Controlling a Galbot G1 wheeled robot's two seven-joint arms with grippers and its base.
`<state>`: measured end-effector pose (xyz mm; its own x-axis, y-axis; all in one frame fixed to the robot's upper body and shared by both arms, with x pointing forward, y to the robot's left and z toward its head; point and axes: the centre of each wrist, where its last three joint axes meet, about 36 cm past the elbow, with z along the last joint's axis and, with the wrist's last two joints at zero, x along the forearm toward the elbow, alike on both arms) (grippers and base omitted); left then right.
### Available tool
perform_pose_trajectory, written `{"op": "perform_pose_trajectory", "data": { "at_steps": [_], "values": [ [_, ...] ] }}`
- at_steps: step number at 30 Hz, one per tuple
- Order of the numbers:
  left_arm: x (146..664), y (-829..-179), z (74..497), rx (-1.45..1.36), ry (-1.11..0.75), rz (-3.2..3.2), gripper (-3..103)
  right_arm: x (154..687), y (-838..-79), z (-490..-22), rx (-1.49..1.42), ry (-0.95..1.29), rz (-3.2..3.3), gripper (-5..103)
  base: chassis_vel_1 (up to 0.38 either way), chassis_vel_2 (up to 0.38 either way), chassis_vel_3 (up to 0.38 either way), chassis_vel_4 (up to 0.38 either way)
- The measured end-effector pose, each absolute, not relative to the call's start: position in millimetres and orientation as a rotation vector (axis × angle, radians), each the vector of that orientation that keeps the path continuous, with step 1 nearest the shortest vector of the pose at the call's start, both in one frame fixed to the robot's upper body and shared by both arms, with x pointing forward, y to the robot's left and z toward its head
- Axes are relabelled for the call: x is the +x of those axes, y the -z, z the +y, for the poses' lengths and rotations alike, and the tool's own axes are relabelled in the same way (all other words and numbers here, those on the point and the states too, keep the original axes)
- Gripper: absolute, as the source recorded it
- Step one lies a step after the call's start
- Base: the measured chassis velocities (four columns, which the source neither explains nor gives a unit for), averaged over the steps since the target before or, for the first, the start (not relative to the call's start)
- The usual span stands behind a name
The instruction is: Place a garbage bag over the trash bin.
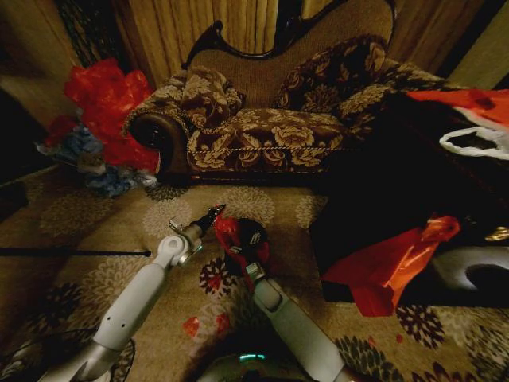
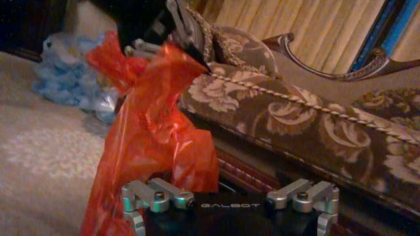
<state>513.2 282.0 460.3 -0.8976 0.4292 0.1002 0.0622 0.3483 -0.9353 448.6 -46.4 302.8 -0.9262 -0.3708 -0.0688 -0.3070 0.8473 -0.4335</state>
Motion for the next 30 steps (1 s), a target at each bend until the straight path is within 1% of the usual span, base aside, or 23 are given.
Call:
{"op": "perform_pose_trajectory", "data": {
  "at_steps": [14, 26, 30],
  "values": [
    [516, -461, 290, -0.412, -1.576, -2.299, 0, 437, -297, -83, -0.467, 0.716, 2.873, 100, 0.0, 0.0, 0.0, 0.0],
    [518, -468, 309, -0.379, -1.598, -2.342, 0, 429, -288, -112, -0.439, 0.795, 2.865, 100, 0.0, 0.0, 0.0, 0.0],
    [518, -468, 313, -0.372, -1.602, -2.346, 0, 425, -289, -114, -0.44, 0.763, 2.86, 100, 0.0, 0.0, 0.0, 0.0]
  ]
}}
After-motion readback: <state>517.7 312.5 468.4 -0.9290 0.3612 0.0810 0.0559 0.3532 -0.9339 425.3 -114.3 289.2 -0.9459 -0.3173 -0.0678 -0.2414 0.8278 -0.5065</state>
